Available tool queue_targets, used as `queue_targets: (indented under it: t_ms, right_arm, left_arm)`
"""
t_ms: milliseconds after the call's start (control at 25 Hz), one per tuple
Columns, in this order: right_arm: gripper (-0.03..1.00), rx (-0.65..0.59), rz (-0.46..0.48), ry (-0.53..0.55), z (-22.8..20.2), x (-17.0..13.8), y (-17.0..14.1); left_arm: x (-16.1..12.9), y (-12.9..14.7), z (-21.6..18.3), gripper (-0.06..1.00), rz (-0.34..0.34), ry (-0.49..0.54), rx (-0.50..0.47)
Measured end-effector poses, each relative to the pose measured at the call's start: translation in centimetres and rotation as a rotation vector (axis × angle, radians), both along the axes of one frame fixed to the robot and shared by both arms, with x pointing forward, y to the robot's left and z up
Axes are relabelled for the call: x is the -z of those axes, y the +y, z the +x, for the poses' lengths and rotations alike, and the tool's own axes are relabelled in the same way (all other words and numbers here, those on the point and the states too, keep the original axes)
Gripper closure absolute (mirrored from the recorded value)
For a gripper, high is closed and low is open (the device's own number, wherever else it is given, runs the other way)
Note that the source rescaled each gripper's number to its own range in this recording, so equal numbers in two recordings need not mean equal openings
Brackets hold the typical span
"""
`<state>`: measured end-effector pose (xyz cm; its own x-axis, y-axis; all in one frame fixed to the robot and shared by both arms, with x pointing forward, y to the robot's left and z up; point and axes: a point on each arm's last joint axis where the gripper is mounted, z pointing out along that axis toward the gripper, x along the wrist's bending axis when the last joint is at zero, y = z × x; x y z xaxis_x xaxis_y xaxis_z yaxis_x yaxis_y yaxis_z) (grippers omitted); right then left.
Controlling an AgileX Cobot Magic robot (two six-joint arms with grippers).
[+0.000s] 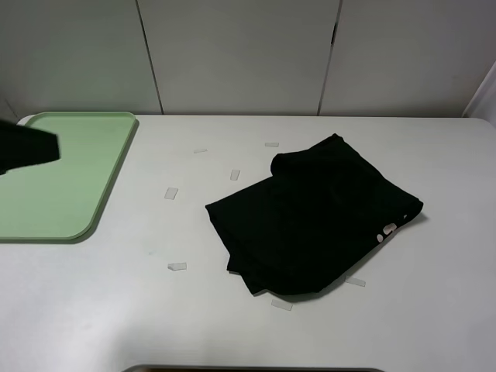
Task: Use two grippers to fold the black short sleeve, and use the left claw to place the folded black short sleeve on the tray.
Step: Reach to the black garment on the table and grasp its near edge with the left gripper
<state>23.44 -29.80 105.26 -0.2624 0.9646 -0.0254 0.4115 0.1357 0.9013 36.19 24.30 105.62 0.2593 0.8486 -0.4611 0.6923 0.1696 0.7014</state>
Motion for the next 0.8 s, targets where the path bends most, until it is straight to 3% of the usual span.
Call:
queue_targets:
  t_ms: [200, 520, 800]
  right_arm:
    - [-0.03, 0.0, 0.0, 0.0, 0.0, 0.0, 0.0]
    - [-0.03, 0.0, 0.0, 0.0, 0.0, 0.0, 0.0]
    - [-0.03, 0.0, 0.0, 0.0, 0.0, 0.0, 0.0]
  left_arm:
    - [3.0, -1.9, 4.7, 0.07, -0.125, 0.153, 0.02]
    - [7.0, -4.0, 8.8, 0.07, -0.302, 0.272, 0.044]
    - [10.0, -4.5, 10.4, 0.07, -0.336, 0.338, 0.034]
